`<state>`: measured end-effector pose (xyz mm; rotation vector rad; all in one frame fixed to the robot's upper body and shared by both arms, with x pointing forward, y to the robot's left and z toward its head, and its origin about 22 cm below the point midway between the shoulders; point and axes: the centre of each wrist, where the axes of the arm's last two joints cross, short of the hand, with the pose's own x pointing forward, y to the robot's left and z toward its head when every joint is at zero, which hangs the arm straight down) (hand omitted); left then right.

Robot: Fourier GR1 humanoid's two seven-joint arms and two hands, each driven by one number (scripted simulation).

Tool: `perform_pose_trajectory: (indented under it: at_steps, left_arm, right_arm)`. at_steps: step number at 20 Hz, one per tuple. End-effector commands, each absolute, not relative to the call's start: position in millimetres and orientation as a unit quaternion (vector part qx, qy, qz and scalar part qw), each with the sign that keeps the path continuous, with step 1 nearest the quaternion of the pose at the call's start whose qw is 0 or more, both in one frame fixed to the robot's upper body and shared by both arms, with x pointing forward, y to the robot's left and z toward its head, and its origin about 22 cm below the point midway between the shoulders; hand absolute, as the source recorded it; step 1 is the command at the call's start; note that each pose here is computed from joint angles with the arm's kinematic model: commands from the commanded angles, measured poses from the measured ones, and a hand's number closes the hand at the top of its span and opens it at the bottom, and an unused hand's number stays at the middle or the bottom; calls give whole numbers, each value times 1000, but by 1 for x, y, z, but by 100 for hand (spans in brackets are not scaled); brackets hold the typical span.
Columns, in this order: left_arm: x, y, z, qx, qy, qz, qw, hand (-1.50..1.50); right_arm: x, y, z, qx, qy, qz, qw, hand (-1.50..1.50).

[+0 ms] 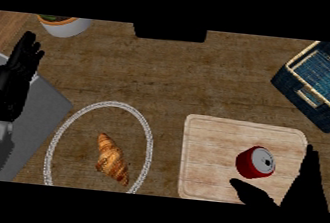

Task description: Pick the can from the cutting board and place it in the basket

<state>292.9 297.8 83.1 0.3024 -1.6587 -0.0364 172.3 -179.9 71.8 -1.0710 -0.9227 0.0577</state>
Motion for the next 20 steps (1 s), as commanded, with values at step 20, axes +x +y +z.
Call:
perform_pose_trajectory:
  at_steps: [20]
  left_arm:
    - [289, 289, 58, 121, -687, -9, 716, 0]
  right_arm:
    - [200, -173, 43, -496, -362, 0, 789, -150]
